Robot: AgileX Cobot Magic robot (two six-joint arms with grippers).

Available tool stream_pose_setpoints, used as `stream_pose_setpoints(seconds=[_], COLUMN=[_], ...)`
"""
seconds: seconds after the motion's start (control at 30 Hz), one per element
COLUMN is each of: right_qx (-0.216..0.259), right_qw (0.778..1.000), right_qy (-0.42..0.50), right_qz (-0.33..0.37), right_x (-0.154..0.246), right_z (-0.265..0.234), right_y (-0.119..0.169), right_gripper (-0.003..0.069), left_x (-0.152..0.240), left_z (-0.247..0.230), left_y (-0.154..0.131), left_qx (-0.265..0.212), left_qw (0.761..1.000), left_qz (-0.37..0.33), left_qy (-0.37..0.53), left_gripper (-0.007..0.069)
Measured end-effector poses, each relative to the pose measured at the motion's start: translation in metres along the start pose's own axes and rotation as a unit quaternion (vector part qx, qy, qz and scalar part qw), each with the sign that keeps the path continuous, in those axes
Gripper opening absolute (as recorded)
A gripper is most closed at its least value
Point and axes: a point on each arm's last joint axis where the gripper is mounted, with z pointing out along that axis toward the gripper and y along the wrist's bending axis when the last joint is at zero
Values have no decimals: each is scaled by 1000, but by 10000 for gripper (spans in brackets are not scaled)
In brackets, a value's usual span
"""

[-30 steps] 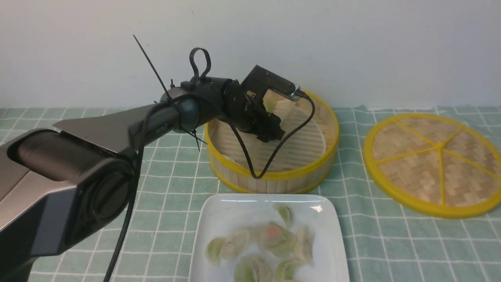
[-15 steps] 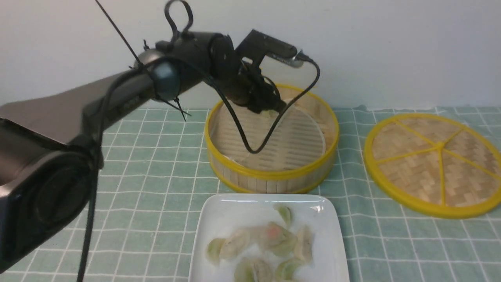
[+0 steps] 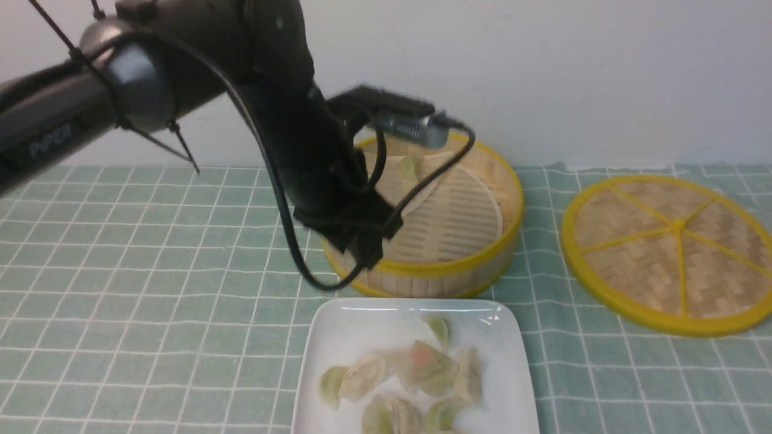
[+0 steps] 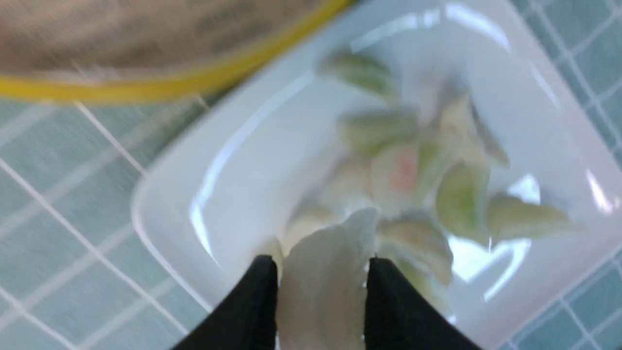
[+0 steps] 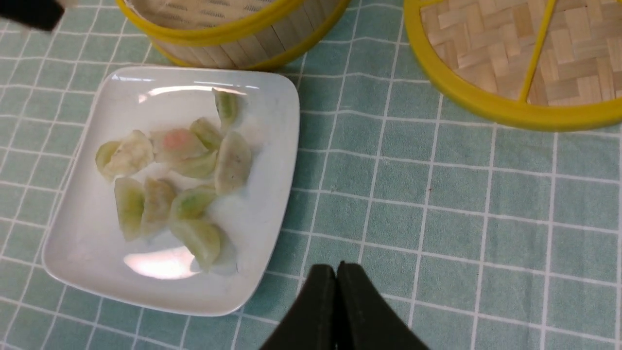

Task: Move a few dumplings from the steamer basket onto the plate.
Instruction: Use the left arm to put the dumpling into the plate, then use the left arm to grab a dumpling from the steamer

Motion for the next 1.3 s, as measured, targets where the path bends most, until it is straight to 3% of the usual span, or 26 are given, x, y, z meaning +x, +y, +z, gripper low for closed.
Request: stream_pose_setpoints(seconds=[0.13,0.4,0.5,0.67,0.8,0.87,0.93,0.97,1.0,1.1,1.3], right_qx=[2,4,4,5,5,5,6,6,6,6,14], right_qw=[1000,1000,1000,1000,1000,1000,1000,1000,1000,999,999], right_qy=[0,-7,-7,-7,-11,-14,-17,-17,-17,-19,-31], right_qz=[-1,-9,-16,-22,-23,-24,-25,-25,-25,-25,-29], right_x=[0,-1,-1,-1,-2,-3,-3,-3,-3,-3,-6], right_z=[0,0,0,0,0,0,0,0,0,0,0], right_y=[0,-1,-1,-1,-1,-1,-1,-1,-1,-1,-2], right_gripper=[-13,-13,-13,-13,-13,-13,-13,-13,-13,-13,-13], left_x=[16,-7,-10,-15,-42,-57,-76,-77,-89,-105,-138], left_z=[30,72,83,80,48,28,2,0,-17,-25,5], left_y=[-11,-12,-8,-9,-14,-15,-11,-11,0,22,55], left_qx=[6,-36,-40,-33,-47,-66,-93,-94,-106,-118,-111], left_qw=[999,997,996,997,992,986,973,972,962,952,947], left_qz=[19,41,37,37,44,43,11,9,-21,-42,-55], left_qy=[39,-62,-66,-54,-109,-150,-213,-217,-252,-278,-295], left_gripper=[206,206,268,472,507,482,387,387,259,71,-6])
